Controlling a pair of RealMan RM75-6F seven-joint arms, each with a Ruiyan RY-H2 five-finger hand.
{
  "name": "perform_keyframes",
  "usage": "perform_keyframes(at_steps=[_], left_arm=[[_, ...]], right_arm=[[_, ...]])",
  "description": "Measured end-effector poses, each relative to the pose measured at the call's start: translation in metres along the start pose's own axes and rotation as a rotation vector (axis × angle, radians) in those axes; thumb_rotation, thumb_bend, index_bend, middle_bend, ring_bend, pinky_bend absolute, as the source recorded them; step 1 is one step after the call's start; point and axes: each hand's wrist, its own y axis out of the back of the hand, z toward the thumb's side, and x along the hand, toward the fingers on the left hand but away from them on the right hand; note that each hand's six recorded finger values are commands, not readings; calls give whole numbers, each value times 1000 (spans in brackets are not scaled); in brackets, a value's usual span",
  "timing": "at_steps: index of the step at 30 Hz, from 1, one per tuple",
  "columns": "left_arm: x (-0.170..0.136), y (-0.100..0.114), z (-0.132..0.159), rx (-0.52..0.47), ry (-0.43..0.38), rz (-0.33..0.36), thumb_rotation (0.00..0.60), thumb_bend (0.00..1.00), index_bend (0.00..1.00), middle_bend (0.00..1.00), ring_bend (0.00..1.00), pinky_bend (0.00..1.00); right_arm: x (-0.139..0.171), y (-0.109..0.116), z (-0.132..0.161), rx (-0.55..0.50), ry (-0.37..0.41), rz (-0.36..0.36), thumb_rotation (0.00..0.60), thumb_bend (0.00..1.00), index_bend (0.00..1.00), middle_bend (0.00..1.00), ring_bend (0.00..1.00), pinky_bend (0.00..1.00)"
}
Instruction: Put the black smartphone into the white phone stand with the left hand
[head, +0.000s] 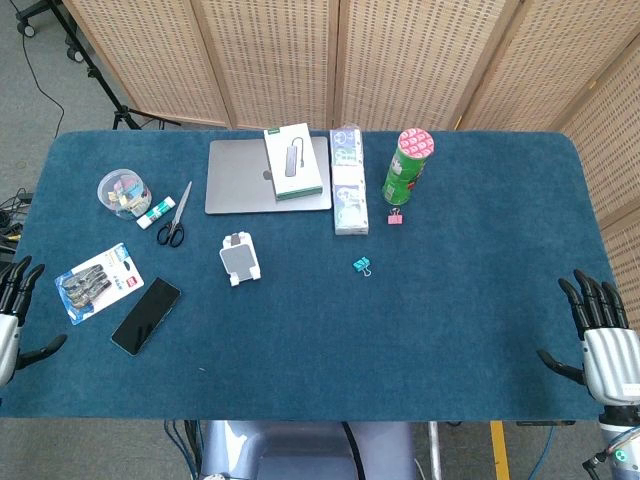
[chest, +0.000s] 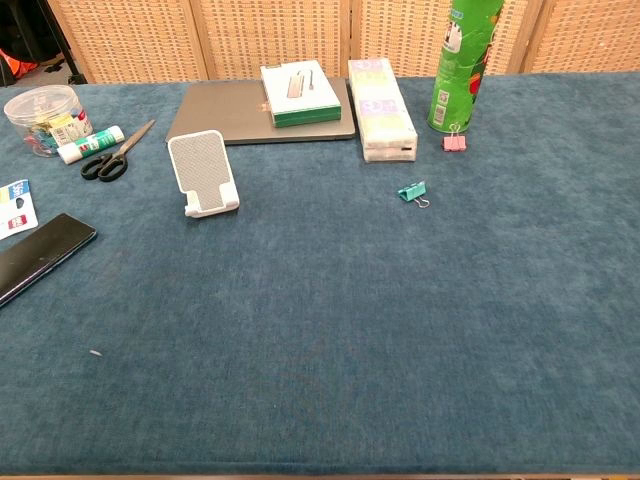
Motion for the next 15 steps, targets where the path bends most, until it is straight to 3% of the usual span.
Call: perform_keyframes(at_steps=[15], left_arm=[[30,-27,-12,20,-46,-41,600,0,0,0,0,0]], right_arm=[[1,1,-2,-24,-8,11,600,0,0,0,0,0]])
